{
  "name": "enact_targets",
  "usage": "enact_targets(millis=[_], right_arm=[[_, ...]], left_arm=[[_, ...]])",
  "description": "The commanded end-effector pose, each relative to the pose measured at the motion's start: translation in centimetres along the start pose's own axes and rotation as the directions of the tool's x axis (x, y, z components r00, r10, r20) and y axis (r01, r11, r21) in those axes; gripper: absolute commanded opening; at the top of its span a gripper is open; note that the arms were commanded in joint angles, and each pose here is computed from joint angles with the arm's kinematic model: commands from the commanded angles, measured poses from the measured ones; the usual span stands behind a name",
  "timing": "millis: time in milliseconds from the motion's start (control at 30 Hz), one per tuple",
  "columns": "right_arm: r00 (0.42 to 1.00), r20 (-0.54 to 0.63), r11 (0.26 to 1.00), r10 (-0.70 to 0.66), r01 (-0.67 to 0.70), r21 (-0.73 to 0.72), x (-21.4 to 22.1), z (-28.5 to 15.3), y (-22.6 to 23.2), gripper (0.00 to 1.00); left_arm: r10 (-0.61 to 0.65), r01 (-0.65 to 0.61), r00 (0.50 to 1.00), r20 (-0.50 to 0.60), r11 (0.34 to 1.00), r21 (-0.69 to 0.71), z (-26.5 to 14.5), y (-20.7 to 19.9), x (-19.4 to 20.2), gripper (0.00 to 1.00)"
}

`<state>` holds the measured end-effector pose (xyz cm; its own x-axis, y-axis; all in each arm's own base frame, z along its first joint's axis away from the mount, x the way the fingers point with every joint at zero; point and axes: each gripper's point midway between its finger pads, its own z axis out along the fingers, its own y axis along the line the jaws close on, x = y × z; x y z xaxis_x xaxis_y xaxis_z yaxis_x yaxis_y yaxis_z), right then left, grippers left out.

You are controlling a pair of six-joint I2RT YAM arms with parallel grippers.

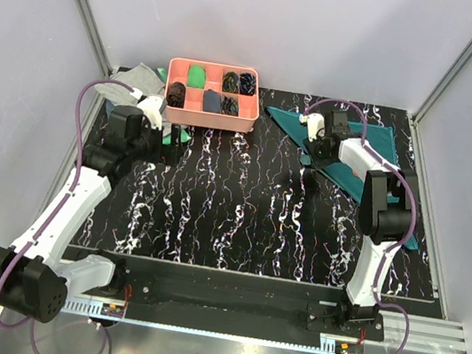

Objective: Fold the napkin, place the utensils inside, and roll it up
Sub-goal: Grab a utensil with the right arm

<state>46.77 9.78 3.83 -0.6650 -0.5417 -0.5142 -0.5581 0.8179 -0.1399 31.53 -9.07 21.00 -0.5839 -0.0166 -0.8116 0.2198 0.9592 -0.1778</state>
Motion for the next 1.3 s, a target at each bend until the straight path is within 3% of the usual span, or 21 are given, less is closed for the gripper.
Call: enact_targets(millis=[0, 567, 800, 1033, 1267], right_arm=[[0.999, 0.008, 0.998, -0.040, 0.039, 0.039, -1.2, 0.3, -1.2, 0.32], [0.999, -0.019, 0.999, -0.047, 0.047, -0.012, -0.5, 2.4, -0.5, 0.30], [0.999, -0.047, 0.995, -0.019, 0.015, -0.101, 0.4, 2.5, 1.3, 0.00], [0.996, -0.064, 0.966, 0.057, -0.072, -0.247, 0.8, -0.5, 4.7, 0.00], [0.999, -0.042, 0.992, 0.005, -0.010, -0.125, 0.8, -3.6, 2.4, 0.00]], left_arm=[[0.001, -0.002, 1.000, 0.029, 1.000, 0.015, 0.2, -0.3, -0.7, 0.99], [0.002, -0.003, 1.000, 0.030, 1.000, 0.014, 0.2, -0.3, -0.7, 0.99], [0.002, -0.003, 0.999, 0.035, 1.000, 0.021, 0.1, -0.5, -0.8, 0.99], [0.002, -0.003, 0.999, 0.033, 1.000, 0.026, 0.1, -0.6, -0.8, 0.99], [-0.001, 0.000, 1.000, 0.029, 0.999, 0.037, 0.2, -0.7, -0.7, 0.99]])
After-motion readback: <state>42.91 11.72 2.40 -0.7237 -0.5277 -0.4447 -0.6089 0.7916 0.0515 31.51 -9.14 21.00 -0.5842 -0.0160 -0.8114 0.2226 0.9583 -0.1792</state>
